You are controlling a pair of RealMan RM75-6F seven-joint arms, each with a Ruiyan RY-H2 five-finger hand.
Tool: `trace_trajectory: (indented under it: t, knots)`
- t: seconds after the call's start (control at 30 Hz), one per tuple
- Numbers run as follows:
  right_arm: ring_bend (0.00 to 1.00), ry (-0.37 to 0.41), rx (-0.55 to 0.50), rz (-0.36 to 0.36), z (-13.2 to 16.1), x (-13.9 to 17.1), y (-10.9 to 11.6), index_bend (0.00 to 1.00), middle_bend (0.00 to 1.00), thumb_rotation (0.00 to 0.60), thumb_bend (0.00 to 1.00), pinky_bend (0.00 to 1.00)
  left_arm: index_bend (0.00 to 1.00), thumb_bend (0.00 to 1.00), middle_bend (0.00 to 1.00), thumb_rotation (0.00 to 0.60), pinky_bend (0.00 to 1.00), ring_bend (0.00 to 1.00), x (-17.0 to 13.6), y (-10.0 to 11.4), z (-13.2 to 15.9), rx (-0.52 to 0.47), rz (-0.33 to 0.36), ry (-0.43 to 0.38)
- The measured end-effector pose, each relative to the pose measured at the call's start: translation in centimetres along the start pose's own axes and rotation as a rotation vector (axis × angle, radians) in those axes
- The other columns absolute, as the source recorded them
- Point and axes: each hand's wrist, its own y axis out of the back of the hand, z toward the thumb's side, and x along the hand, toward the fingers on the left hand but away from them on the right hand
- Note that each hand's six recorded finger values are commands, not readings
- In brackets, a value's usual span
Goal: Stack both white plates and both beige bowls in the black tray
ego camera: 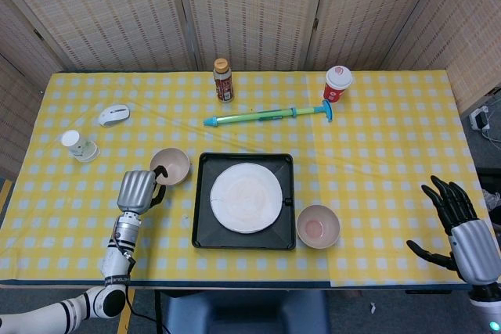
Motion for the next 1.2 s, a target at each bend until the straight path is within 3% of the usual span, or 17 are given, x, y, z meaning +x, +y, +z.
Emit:
trace_trajectory:
  t: [0.17, 0.6, 1.0, 1.2]
  knots:
    - [0.00, -0.014, 0.003, 0.000, -0.3, -0.3, -0.1, 0.00, 0.00, 0.600, 0.18, 0.00, 0.41, 0.48, 1.00, 0.600, 1.00, 1.00, 0.5, -0.6, -0.7, -0.019, -0.038, 0.014]
    - [0.00, -0.012, 0.011, 0.006, -0.3, -0.4, -0.2, 0.00, 0.00, 0.600, 0.18, 0.00, 0.41, 0.44, 1.00, 0.600, 1.00, 1.00, 0.8, -1.6, -1.1, 0.014, -0.058, 0.014]
    - [0.00, -0.007, 0.030, 0.042, -0.6, -0.4, -0.5, 0.00, 0.00, 0.600, 0.18, 0.00, 0.50, 0.43, 1.00, 0.600, 1.00, 1.00, 1.4, -2.9, -1.4, 0.008, -0.068, 0.023]
    - [0.00, -0.007, 0.034, 0.077, -0.7, -0.4, -1.1, 0.00, 0.00, 0.600, 0.18, 0.00, 0.57, 0.44, 1.00, 0.600, 1.00, 1.00, 1.7, -3.0, -1.6, 0.035, -0.040, 0.020]
